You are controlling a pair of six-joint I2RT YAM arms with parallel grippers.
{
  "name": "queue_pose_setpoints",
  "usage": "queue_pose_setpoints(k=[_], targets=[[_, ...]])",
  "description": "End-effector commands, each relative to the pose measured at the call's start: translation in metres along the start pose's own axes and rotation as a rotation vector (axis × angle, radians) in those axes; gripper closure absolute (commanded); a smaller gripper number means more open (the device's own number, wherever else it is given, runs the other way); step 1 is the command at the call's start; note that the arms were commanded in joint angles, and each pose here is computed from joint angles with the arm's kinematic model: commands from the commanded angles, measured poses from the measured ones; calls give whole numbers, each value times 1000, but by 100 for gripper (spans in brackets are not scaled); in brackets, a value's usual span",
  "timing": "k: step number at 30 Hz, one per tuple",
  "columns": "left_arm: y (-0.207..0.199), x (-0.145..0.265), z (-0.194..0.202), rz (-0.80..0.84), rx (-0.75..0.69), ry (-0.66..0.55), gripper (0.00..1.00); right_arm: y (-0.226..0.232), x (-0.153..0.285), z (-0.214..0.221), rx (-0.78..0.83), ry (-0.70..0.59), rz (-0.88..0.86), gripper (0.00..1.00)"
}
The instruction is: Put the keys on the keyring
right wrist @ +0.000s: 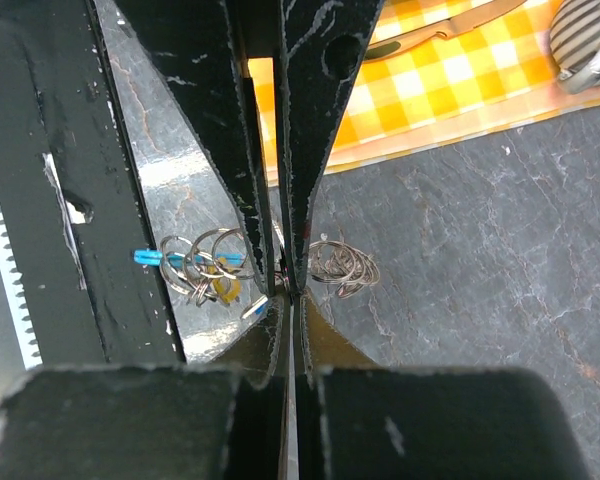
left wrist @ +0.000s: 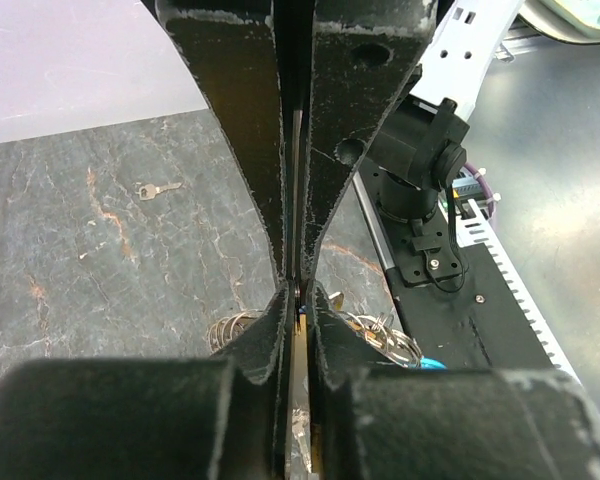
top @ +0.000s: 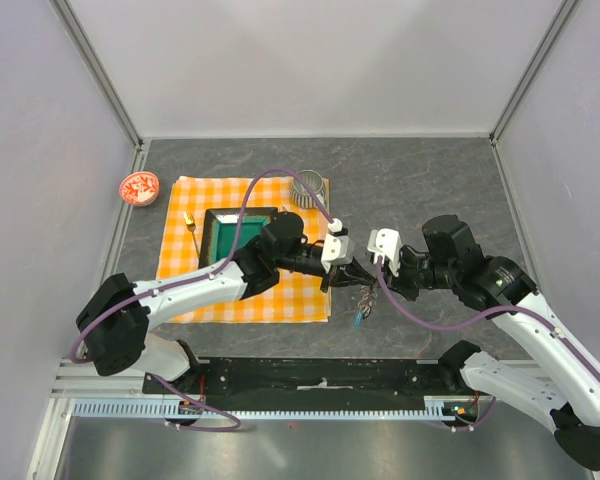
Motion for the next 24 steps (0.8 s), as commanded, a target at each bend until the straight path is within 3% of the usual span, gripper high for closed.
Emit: queue_pose_setpoints(k=[1,5,9,10,15,19,24], targets=[[0,-5,-15,10,-39,-21,97,-8,3,-19,54,-78,29,100],[1,-3,-19,-4,-52,-30,98,-9,2,-17,40,-72,45,99],[2,2,-24,-46,-102,-84,98,-10,5,-18,14,-99,92,71],[3,5,-18,-69,-95,-89,98,-13,5,-19,9,-112,118,69],[8,14,-20,-162,-118,-186,98,-22,8,-7,-126,-114,276,65],[9,23,-20,-226,-133,-342,98,-27,8,-7,-231,-187,367,60],[13,29,-12,-261,-113,-464,98,-24,-6,4,-380,-235,392,59]])
Point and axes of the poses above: each gripper's point midway between its finger pads, its own x axis back along the fingers, its own y axis along the line the jaws close on, z = x × y, the point moved 4 cm from there along x, back along the fingers, and after that the axes turned 9 degrees about x, right-handed, at the moved point
